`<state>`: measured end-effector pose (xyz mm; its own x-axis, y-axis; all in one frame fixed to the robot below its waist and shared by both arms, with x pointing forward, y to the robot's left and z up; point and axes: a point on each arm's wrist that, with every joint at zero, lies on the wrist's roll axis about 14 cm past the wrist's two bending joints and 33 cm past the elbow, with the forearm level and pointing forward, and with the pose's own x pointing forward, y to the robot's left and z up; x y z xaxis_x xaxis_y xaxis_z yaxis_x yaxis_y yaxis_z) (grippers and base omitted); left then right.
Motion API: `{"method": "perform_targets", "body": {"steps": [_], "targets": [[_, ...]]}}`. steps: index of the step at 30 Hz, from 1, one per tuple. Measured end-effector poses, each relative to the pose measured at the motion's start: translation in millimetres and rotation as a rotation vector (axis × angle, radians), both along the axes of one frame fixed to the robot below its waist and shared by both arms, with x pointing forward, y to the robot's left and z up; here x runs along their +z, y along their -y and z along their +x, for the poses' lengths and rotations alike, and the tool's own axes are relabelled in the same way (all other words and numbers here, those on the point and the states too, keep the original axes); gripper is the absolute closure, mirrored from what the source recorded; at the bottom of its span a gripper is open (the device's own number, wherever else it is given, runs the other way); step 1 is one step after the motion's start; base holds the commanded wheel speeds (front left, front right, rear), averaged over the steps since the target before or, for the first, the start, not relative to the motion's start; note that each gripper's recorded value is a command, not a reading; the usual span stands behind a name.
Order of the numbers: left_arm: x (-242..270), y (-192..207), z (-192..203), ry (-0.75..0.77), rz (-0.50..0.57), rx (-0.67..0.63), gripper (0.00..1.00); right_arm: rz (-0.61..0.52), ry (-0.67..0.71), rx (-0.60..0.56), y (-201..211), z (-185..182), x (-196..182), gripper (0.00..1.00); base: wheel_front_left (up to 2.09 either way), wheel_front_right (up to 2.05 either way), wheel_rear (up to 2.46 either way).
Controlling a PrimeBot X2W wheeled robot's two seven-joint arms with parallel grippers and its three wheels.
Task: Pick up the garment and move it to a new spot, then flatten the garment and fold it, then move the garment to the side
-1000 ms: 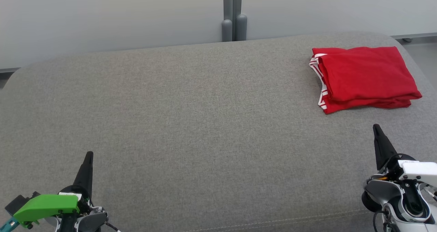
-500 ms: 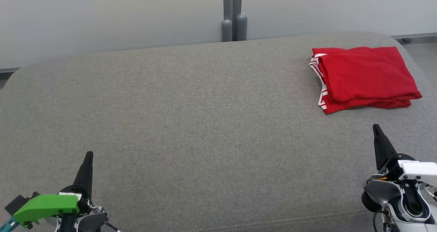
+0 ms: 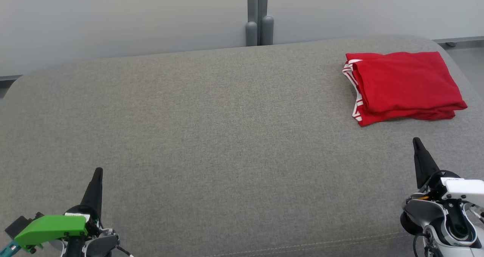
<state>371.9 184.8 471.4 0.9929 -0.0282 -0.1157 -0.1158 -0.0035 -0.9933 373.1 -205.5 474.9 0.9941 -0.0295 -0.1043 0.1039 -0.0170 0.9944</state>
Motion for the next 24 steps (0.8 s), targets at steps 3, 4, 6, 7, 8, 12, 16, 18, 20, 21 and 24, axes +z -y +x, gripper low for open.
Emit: {"method": "perform_targets", "body": {"steps": [3,4,6,7,8,12,16,18,20,21,24], "targets": [[0.5,-0.1,0.5,0.001,0.0,0.0,1.0,0.0,0.0,0.0,0.0,0.0,0.0,1.0,0.0,0.0,0.0],[1.0,-0.1,0.9,0.003,0.0,0.0,1.0,0.001,0.0,0.0,-0.1,0.0,0.0,1.0,0.0,0.0,0.0],[1.8,-0.1,1.5,0.005,0.0,0.0,1.0,0.001,0.0,0.0,-0.1,-0.1,-0.1,1.0,0.0,0.0,0.0],[2.0,0.0,1.8,0.006,0.0,0.0,1.0,0.001,0.0,-0.001,-0.1,0.0,-0.1,1.0,0.0,0.0,0.0],[2.4,-0.1,2.0,0.007,0.0,0.0,1.0,0.001,0.0,-0.001,-0.2,0.0,-0.1,1.0,0.0,0.0,0.0],[2.4,-0.1,2.1,0.007,0.0,0.0,1.0,0.002,0.001,-0.001,-0.1,0.0,0.0,1.0,0.0,0.0,0.0],[2.5,-0.2,2.1,0.007,0.0,0.001,1.0,0.002,0.001,-0.001,0.1,0.0,0.1,1.0,0.0,0.0,0.0],[2.5,-0.2,2.1,0.007,0.0,0.001,1.0,0.002,0.001,-0.002,0.2,0.0,0.1,1.0,0.0,0.0,0.0],[2.4,-0.2,2.1,0.007,0.0,0.001,1.0,0.002,0.001,-0.002,0.2,0.0,0.1,1.0,0.0,0.0,0.0],[2.4,-0.2,2.1,0.007,0.0,0.001,1.0,0.002,0.001,-0.002,0.2,0.0,0.2,1.0,0.0,0.0,0.0],[2.4,-0.4,2.1,0.007,0.0,0.001,1.0,0.002,0.001,0.0,-0.1,0.1,0.2,1.0,0.0,0.0,0.0]]}}
